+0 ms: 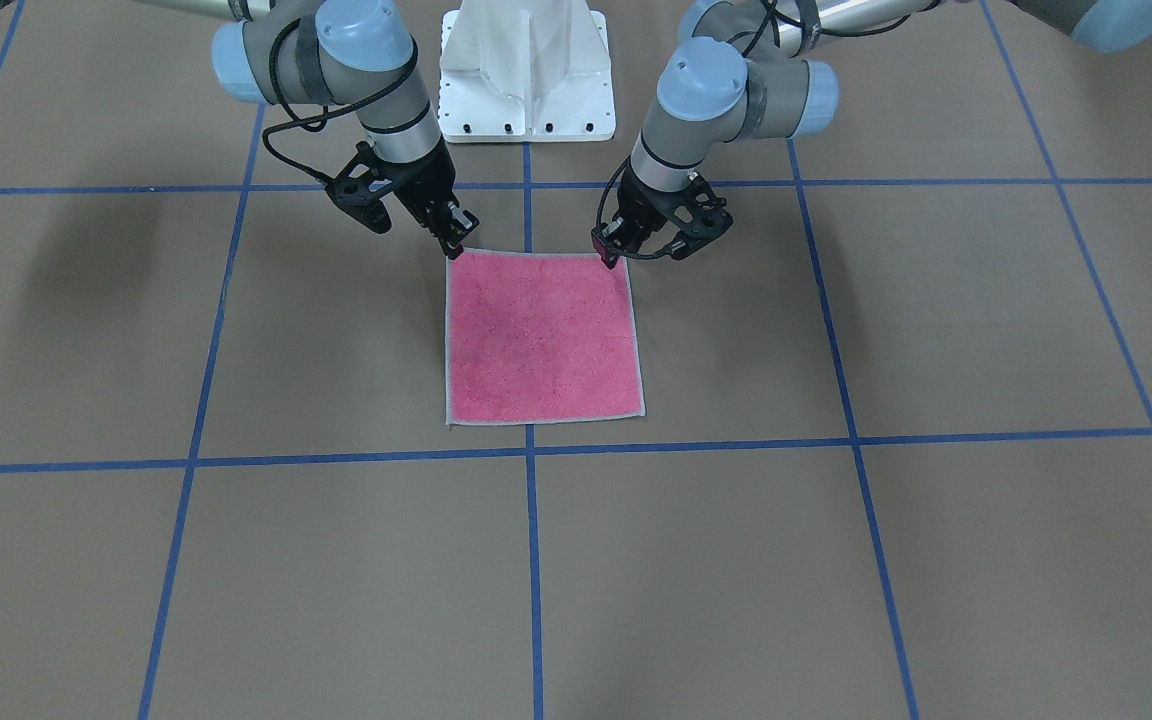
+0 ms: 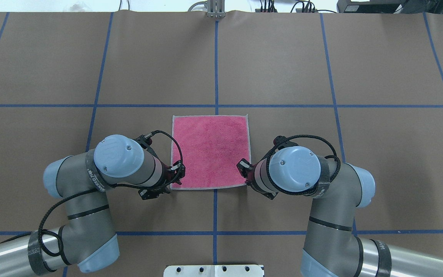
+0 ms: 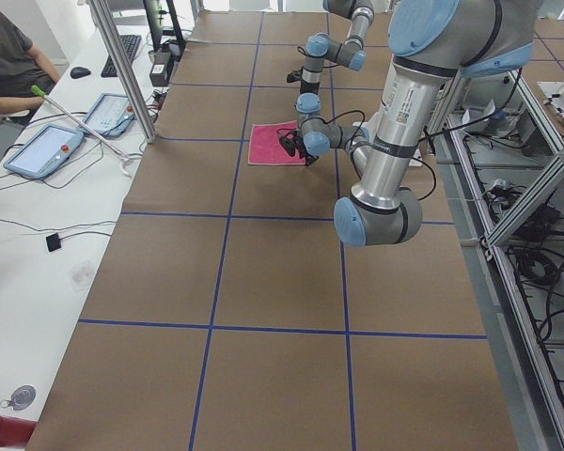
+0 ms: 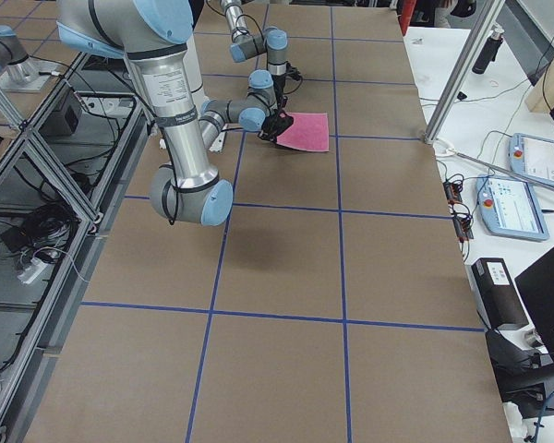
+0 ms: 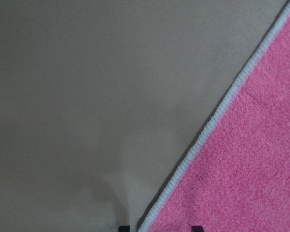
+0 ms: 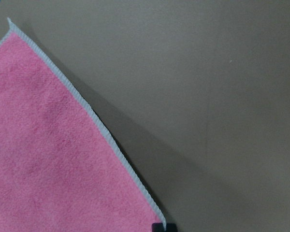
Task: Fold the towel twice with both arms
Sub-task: 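Lower the left gripper and pinch the near corner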
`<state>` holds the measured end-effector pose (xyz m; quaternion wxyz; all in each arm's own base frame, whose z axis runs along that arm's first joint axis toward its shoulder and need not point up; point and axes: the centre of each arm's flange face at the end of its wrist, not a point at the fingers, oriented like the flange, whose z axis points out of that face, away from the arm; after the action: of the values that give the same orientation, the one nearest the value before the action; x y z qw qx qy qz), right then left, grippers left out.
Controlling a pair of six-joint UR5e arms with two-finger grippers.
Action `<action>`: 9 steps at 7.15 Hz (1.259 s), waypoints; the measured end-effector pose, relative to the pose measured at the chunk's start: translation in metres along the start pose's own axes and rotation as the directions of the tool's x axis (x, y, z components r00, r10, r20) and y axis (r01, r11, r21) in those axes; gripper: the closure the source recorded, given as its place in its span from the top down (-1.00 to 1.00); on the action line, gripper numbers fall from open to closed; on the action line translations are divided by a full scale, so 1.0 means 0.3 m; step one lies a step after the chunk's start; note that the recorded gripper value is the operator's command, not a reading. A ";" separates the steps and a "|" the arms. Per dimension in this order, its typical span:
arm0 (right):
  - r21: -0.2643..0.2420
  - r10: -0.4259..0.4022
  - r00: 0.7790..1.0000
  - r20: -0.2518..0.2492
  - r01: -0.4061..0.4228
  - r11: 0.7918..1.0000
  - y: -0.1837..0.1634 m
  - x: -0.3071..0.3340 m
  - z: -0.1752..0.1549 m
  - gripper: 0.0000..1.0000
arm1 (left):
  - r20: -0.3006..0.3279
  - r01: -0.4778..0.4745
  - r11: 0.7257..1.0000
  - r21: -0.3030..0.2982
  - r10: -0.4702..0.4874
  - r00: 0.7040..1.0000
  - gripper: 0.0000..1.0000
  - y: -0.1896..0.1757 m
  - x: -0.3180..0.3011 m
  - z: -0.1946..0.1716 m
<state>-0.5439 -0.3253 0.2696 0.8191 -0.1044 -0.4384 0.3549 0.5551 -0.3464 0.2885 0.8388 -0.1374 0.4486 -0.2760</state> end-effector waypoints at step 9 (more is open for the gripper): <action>-0.001 0.000 1.000 -0.001 0.000 1.000 0.000 0.000 0.000 -1.00 | 0.008 0.005 1.000 0.001 -0.005 1.000 -0.73 -0.005 -0.009 0.007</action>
<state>-0.5440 -0.3252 0.2696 0.8193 -0.1048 -0.4384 0.3545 0.5550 -0.3461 0.2921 0.8400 -0.1391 0.4449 -0.2777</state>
